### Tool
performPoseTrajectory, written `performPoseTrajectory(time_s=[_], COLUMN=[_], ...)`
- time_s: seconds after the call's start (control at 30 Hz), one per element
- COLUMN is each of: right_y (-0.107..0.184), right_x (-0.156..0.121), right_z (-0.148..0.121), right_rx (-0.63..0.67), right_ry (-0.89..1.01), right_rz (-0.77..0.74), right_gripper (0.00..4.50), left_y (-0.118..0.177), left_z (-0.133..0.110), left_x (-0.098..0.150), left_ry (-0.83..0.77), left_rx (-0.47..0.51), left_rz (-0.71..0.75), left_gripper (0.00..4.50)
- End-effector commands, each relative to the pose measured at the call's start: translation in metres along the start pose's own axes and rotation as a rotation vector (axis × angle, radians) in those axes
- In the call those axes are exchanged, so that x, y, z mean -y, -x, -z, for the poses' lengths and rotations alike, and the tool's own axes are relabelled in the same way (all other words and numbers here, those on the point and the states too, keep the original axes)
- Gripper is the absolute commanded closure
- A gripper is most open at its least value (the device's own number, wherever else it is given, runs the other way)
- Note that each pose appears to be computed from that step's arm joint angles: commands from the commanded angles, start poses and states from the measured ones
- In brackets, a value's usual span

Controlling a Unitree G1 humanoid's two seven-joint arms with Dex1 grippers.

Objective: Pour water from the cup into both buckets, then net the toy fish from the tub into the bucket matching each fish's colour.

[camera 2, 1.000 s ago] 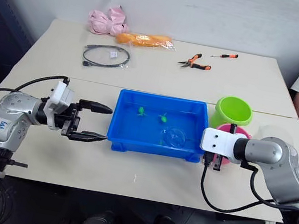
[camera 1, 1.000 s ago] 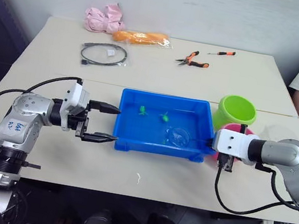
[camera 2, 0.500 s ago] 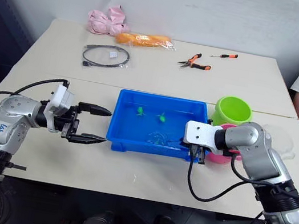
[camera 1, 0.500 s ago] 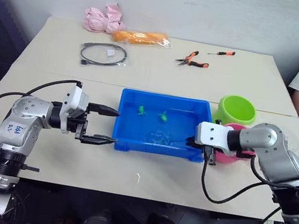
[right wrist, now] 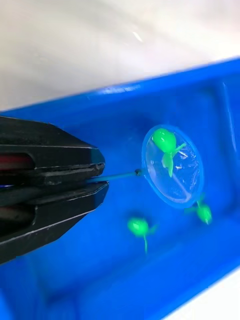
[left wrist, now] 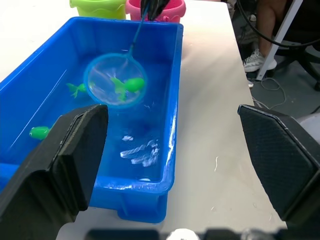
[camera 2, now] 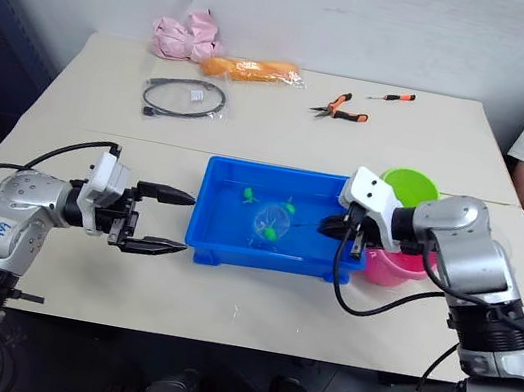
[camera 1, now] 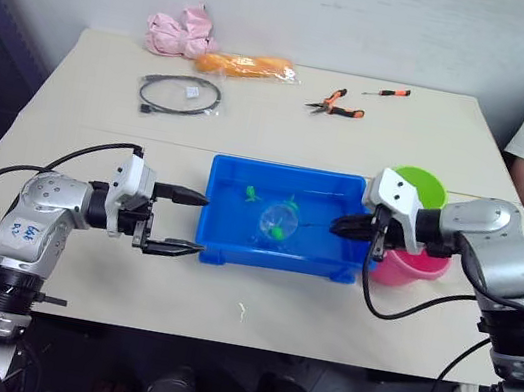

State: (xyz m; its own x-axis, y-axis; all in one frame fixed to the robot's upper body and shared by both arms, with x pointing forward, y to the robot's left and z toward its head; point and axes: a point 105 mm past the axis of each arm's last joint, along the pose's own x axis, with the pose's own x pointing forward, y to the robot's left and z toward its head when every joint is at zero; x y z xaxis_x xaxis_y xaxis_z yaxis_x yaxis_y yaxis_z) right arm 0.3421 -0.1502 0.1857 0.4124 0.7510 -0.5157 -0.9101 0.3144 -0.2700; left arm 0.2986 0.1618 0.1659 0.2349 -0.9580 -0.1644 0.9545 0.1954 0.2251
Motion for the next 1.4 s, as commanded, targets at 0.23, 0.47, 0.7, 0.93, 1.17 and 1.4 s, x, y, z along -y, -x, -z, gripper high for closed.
performPoseTrajectory(time_s=[0.23,0.47,0.7,0.93,1.17,1.4], right_y=[0.058,0.085,0.114,0.151,0.168,0.156], right_x=[0.002,-0.007,-0.005,0.026,0.06,0.07], right_z=[0.0,0.015,0.016,0.033,0.059,0.072], right_rx=[0.16,0.178,0.212,0.137,0.019,-0.182], right_ry=[-0.153,-0.251,-0.3,-0.285,-0.174,0.144], right_rz=[0.211,0.353,0.483,0.731,0.954,1.005], right_gripper=[4.5,4.5,4.5,4.5,4.5,4.5], left_y=[-0.011,-0.025,-0.034,-0.046,-0.06,-0.066], left_z=[-0.029,-0.046,-0.053,-0.063,-0.065,-0.064], left_x=[-0.014,-0.034,-0.045,-0.05,-0.049,-0.046], left_ry=[-0.024,-0.037,-0.042,-0.039,-0.04,-0.036], left_rx=[0.129,0.218,0.241,0.288,0.293,0.294], left_rz=[-0.067,-0.115,-0.122,-0.118,-0.112,-0.11], left_gripper=[0.06,0.06,0.06,0.06,0.06,0.06])
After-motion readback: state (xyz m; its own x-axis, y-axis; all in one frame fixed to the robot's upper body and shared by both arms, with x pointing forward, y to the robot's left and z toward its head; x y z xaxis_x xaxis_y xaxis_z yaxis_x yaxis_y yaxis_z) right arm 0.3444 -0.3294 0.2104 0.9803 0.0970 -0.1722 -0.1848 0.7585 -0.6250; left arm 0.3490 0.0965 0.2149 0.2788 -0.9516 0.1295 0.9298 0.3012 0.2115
